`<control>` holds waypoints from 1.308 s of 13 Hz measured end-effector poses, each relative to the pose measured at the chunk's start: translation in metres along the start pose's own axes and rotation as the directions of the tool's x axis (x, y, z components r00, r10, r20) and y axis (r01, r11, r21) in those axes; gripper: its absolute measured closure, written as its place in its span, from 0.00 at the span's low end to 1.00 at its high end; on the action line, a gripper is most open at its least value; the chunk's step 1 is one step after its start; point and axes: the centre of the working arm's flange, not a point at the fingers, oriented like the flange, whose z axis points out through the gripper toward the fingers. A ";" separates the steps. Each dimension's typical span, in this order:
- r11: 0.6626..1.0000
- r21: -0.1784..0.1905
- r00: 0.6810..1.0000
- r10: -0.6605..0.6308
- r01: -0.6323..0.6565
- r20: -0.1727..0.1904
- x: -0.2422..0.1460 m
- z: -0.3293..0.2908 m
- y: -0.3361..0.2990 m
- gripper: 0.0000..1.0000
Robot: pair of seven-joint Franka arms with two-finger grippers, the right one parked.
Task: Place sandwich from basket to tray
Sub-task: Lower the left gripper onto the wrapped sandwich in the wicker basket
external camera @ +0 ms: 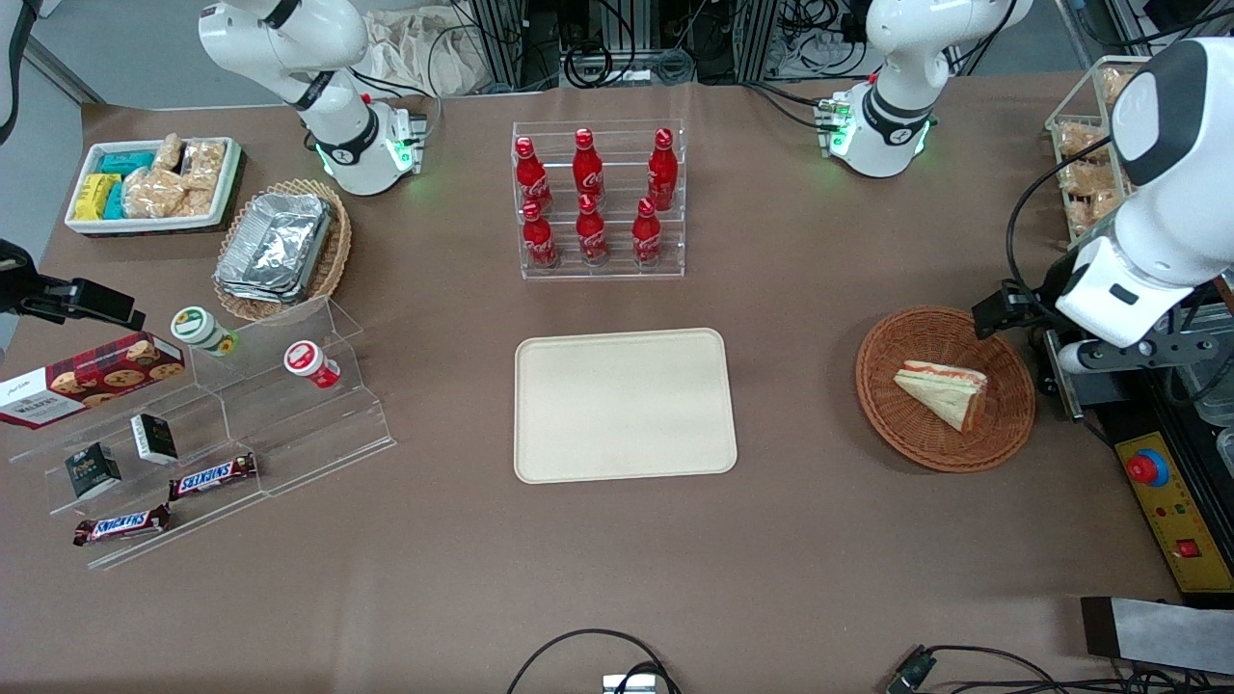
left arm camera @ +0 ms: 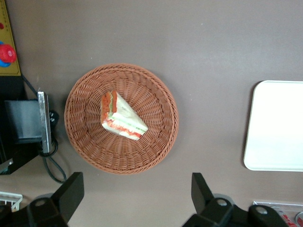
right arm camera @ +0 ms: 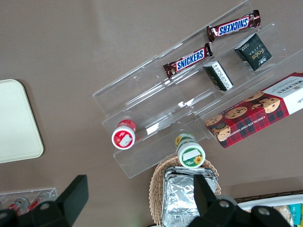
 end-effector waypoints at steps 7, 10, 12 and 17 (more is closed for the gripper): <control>0.994 -0.017 0.991 -0.107 0.109 0.078 0.024 0.024 -0.021 0.00; 0.947 -0.015 0.945 -0.318 0.321 0.080 0.040 0.080 -0.029 0.00; 0.922 -0.026 0.921 -0.383 0.385 0.064 0.041 0.130 -0.037 0.00; 0.849 -0.056 0.850 -0.527 0.526 -0.002 0.022 0.245 -0.066 0.00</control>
